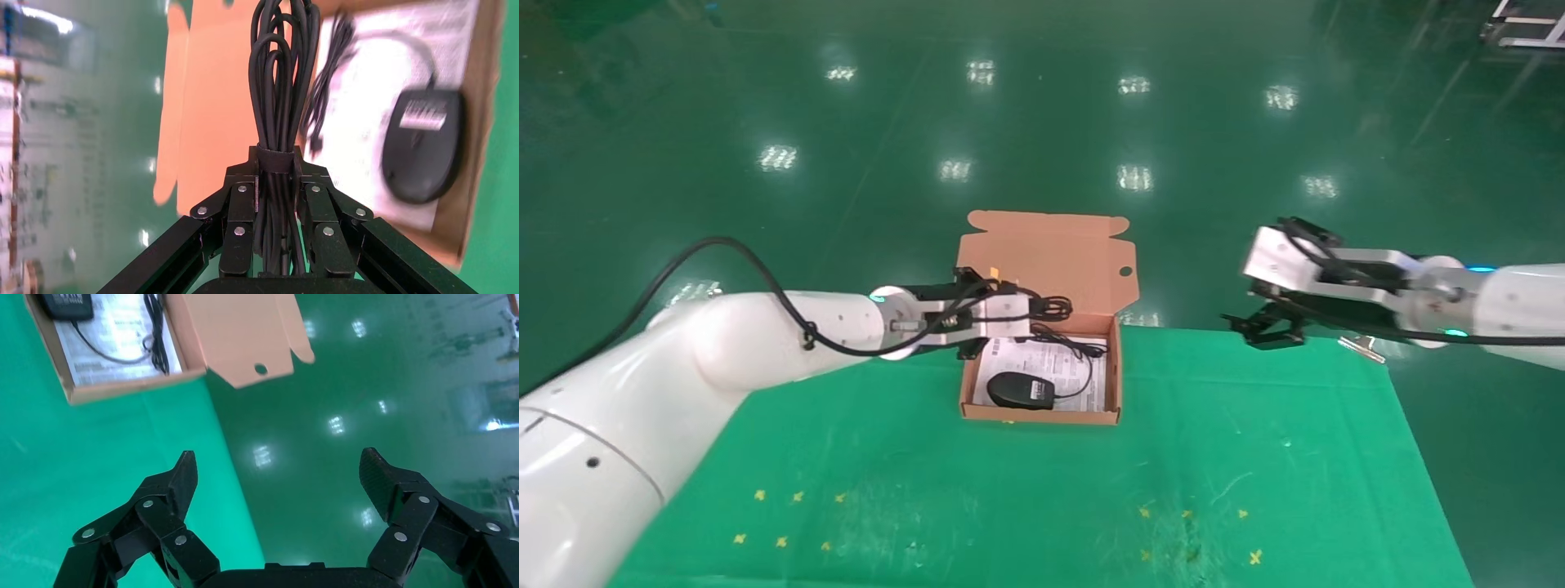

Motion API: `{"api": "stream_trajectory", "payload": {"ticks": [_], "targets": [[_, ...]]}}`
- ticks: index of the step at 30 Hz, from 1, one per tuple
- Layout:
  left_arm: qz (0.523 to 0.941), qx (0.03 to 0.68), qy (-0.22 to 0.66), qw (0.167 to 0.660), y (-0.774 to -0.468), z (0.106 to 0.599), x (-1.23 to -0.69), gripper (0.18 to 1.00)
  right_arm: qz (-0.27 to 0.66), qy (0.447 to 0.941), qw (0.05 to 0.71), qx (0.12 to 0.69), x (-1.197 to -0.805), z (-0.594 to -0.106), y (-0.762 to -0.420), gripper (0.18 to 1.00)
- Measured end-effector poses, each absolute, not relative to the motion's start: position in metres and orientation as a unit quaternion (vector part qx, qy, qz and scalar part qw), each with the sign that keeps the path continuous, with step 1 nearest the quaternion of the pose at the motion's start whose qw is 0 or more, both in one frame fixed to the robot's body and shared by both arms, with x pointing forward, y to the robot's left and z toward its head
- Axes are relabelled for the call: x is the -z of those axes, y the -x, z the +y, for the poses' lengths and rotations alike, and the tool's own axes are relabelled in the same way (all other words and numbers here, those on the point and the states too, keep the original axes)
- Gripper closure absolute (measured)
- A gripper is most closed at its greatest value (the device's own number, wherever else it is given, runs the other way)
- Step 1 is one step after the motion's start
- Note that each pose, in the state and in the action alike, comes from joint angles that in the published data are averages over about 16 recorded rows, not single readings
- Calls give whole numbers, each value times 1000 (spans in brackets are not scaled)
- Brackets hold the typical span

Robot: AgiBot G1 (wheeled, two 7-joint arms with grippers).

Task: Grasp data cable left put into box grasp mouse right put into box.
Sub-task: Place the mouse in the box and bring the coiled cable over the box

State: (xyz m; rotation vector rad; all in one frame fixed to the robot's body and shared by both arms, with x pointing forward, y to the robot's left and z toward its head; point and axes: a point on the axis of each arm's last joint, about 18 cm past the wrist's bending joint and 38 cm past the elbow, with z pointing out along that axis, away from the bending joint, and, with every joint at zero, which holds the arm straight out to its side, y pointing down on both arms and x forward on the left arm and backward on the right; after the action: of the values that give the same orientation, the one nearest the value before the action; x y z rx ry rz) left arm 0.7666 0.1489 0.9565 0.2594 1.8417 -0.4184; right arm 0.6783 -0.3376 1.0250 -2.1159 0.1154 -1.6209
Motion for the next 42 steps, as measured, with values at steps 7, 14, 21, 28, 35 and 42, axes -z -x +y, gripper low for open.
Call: {"api": "stream_trajectory", "payload": {"ticks": [7,14,21,28,35,42], "targets": [[787,188,-147,570,-763,130,-936,909,54,770,226,595,-1024,-358,-659,197],[791,194,-160,558,-761,122,-923,909,57,769,222,597,-1024,-362,-650,180],[793,198,-161,553,-760,119,-919,900,57,769,221,598,-1024,-362,-649,178],[793,200,-161,553,-759,122,-921,862,57,769,221,598,-1024,-362,-649,178],[784,209,-150,564,-759,130,-937,777,54,760,224,607,-1034,-362,-647,178],[761,221,-134,595,-756,147,-981,662,36,742,218,633,-1062,-363,-636,178]]}}
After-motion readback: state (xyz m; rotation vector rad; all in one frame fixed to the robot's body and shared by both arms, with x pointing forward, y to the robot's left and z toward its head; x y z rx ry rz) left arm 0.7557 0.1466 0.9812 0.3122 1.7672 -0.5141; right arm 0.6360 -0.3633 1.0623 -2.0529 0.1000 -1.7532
